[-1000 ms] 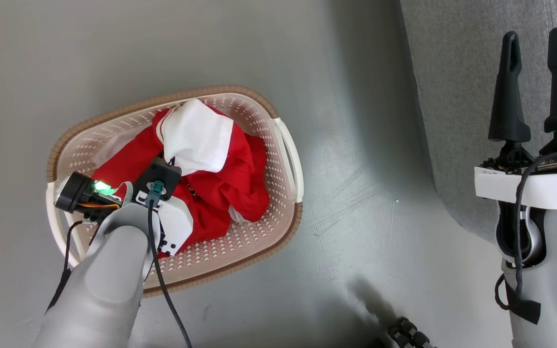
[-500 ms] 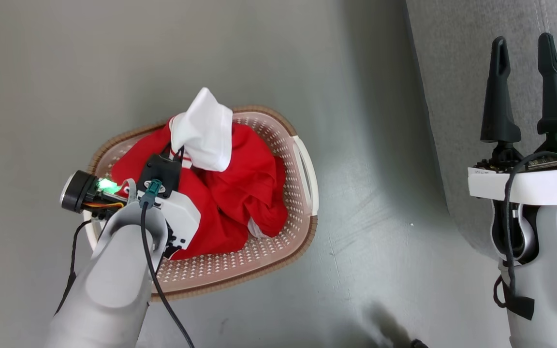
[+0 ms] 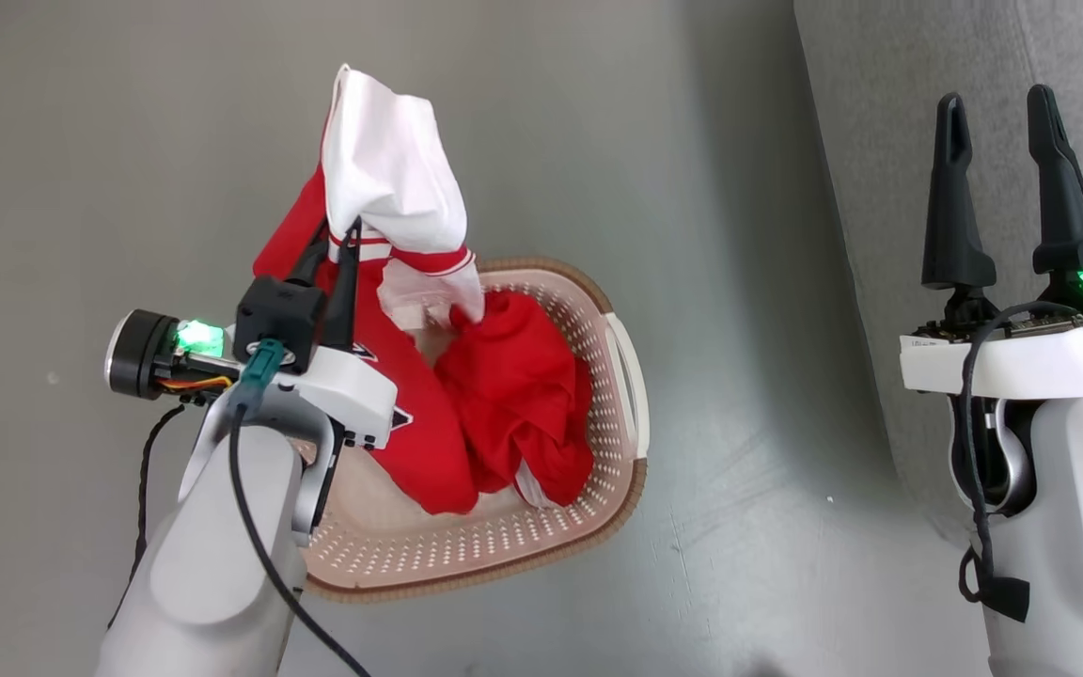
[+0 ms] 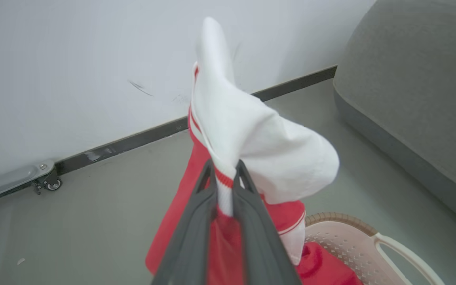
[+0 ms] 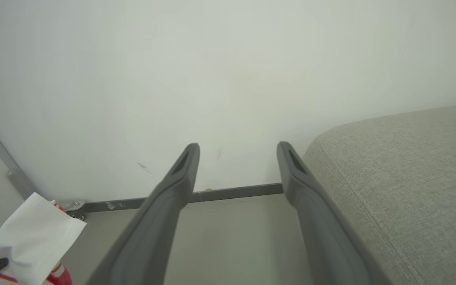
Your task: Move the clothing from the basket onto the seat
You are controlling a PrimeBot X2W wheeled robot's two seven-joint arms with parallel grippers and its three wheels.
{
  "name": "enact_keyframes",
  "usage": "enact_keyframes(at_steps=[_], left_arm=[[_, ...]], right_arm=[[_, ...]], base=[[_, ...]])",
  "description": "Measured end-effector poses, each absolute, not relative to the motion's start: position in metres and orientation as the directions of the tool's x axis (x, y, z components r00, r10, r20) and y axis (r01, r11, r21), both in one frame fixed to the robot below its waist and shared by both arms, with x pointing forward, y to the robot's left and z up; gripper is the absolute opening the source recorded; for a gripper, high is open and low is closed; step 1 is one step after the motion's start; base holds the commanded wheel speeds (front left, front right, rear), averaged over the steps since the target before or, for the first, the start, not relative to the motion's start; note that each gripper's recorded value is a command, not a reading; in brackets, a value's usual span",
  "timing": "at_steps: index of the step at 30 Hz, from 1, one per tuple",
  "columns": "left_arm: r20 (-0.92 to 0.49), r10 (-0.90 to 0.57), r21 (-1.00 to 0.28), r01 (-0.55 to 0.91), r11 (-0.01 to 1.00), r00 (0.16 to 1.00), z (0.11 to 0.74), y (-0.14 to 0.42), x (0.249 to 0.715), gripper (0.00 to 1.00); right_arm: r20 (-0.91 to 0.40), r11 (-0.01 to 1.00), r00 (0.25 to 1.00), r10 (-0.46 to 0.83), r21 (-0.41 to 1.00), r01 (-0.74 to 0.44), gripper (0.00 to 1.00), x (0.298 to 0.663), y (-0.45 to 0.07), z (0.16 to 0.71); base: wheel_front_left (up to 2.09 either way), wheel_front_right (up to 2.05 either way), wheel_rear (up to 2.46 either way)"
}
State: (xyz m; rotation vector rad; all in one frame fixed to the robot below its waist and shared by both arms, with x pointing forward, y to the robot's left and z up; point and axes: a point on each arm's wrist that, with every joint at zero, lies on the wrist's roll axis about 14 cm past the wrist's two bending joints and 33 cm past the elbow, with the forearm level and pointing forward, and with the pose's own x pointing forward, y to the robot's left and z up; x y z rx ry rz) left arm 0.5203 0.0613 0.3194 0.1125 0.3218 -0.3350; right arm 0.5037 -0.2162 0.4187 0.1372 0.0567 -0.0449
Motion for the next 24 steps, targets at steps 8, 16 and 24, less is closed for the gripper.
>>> enact_keyframes(at_steps=[8,16,24], left_arm=[[-0.191,-0.270,0.080,0.290,0.954,0.944,0.378,0.078,0.522,0.00],[-0.061,-0.267,0.111,0.272,0.956,0.962,0.435,0.088,0.517,0.00],[0.071,-0.279,0.110,0.271,0.956,0.958,0.492,0.088,0.508,0.00]], right_arm=[[-0.011,0.992,1.000,-0.012,0.126,0.013,1.00,0.504,-0.205,0.444],[0.019,0.993,0.999,0.038,0.109,-0.040,1.00,0.495,-0.188,0.464],[0.026,0.994,0.996,0.085,0.068,-0.086,1.00,0.480,-0.178,0.478]], base=[[0.00,0.00,0.00],[0.00,0.00,0.00],[0.00,0.00,0.00]])
